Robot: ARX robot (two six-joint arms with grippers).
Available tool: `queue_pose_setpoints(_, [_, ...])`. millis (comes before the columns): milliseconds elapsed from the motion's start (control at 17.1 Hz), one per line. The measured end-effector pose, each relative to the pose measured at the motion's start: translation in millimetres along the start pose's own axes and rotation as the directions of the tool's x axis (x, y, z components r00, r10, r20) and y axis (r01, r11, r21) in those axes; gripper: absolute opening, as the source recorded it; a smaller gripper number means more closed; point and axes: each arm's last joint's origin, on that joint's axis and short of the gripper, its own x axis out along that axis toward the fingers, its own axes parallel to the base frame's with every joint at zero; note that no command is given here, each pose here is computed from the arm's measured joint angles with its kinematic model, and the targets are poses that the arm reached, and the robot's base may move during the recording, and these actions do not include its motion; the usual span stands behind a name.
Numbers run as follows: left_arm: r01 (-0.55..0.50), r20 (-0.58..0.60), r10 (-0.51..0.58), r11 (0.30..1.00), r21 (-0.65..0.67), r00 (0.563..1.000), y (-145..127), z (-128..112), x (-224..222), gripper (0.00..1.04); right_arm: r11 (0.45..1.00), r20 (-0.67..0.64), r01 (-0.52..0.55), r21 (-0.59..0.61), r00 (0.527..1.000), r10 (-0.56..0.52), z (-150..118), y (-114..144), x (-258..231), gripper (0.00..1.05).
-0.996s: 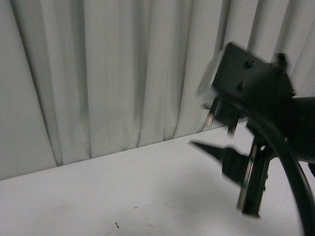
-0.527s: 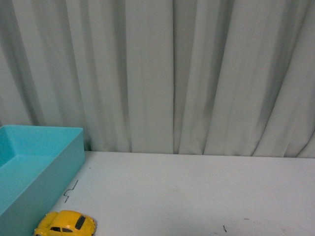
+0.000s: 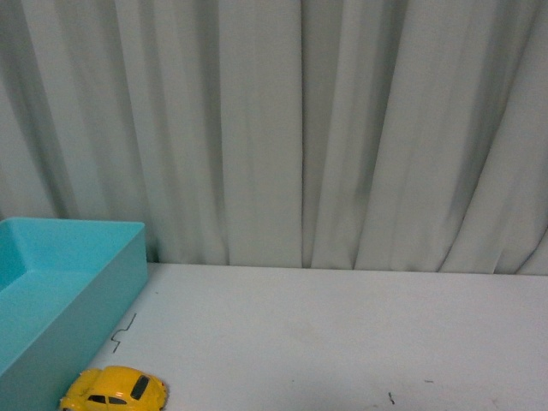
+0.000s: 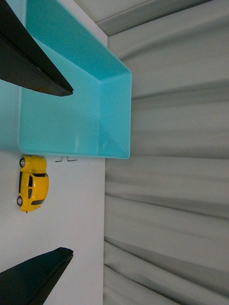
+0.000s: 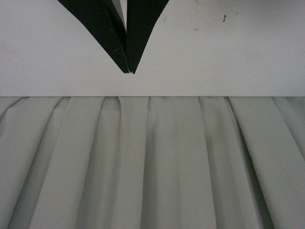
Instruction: Wind up and store yellow beetle toy
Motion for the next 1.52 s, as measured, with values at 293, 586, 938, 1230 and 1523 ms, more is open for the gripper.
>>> queue_pose_setpoints(293, [0.0, 0.0, 0.0, 1.0, 0.0, 1.0, 0, 0, 0, 0.98, 1.0, 0.025, 0.002, 0.003, 1.0, -0.002, -7, 0, -24, 0.02])
queue_pose_setpoints(586, [0.0, 0.0, 0.0, 1.0, 0.0, 1.0, 0, 0, 0, 0.98, 1.0, 0.024, 0.002, 0.003, 1.0, -0.002, -8, 0, -29, 0.02])
queue_pose_setpoints(938, [0.0, 0.0, 0.0, 1.0, 0.0, 1.0, 0, 0, 0, 0.98, 1.0, 0.014, 0.002, 0.003, 1.0, -0.002, -9, 0, -36, 0.02])
queue_pose_setpoints(1230, [-0.001, 0.0, 0.001, 1.0, 0.0, 1.0, 0, 0, 0, 0.98, 1.0, 0.008, 0.003, 0.003, 1.0, -0.003, -12, 0, -45, 0.02])
queue_pose_setpoints(1523, [0.0, 0.0, 0.0, 1.0, 0.0, 1.0, 0, 0, 0, 0.98, 1.0, 0.017, 0.003, 0.003, 1.0, -0.003, -11, 0, -45, 0.39])
